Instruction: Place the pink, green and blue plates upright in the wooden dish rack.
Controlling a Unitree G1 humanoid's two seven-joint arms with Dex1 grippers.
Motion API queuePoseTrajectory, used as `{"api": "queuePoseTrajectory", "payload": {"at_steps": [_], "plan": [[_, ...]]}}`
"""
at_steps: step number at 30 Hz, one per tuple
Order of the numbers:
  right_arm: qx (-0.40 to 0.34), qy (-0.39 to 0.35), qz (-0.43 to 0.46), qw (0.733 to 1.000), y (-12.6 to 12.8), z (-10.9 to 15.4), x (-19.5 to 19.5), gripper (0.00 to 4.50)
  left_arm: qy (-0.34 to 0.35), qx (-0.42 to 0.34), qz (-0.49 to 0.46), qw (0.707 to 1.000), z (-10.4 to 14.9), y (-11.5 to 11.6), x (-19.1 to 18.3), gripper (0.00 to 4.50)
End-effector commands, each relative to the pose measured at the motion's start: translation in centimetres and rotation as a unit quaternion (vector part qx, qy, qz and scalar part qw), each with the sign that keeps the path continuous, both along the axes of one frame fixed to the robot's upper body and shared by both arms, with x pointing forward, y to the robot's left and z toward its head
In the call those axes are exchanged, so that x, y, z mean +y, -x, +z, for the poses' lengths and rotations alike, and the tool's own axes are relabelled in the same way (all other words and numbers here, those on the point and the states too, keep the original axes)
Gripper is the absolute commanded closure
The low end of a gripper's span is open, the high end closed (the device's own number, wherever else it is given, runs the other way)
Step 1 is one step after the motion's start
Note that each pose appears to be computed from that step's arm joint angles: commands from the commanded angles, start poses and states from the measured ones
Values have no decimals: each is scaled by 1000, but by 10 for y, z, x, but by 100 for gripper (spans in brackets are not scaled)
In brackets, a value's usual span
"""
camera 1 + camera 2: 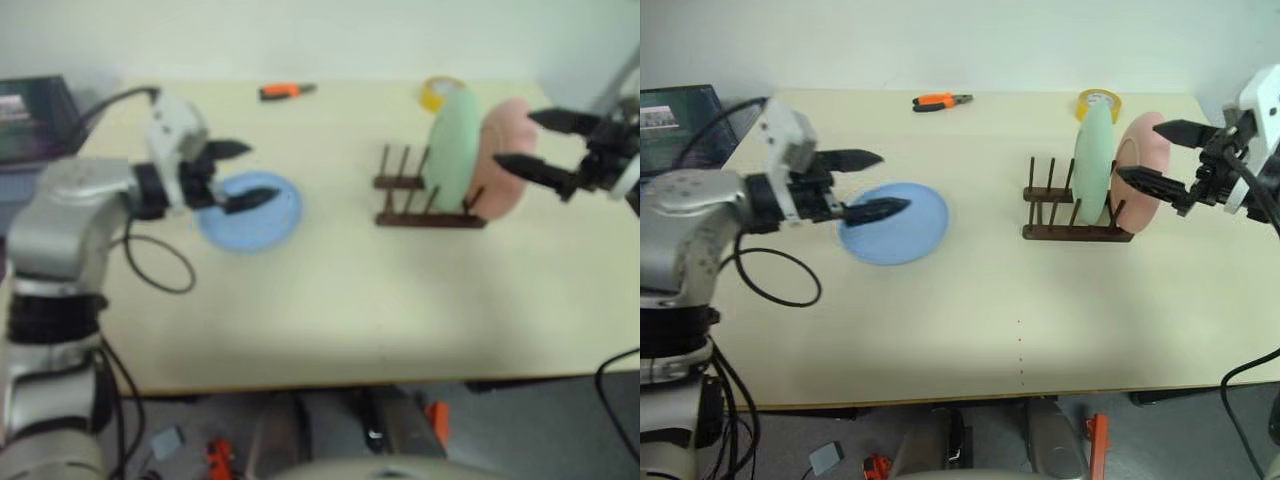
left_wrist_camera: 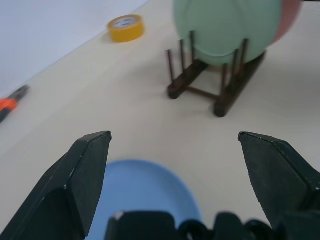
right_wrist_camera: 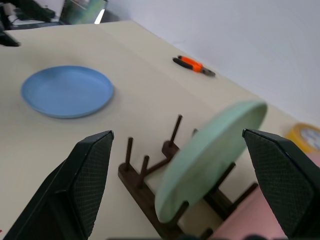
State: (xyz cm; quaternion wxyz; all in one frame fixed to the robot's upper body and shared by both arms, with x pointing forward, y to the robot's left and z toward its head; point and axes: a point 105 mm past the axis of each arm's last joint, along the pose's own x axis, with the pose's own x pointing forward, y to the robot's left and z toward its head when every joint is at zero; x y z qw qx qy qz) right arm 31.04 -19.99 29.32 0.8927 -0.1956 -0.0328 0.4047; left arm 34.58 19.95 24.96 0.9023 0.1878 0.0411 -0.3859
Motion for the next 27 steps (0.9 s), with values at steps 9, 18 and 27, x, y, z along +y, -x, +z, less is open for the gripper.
{"api": "queuePoseTrajectory", "payload": {"at_steps": [9, 18, 27], "plan": [[-27, 47, 113, 992, -1, -24, 101, 2, 17, 43, 179, 983, -24, -42, 66, 0], [-69, 112, 121, 984, -14, -54, 146, 2, 29, 126, 228, 965, -67, -66, 67, 0], [-60, 119, 121, 984, -11, -64, 147, 2, 32, 144, 242, 959, -81, -72, 66, 0]]}}
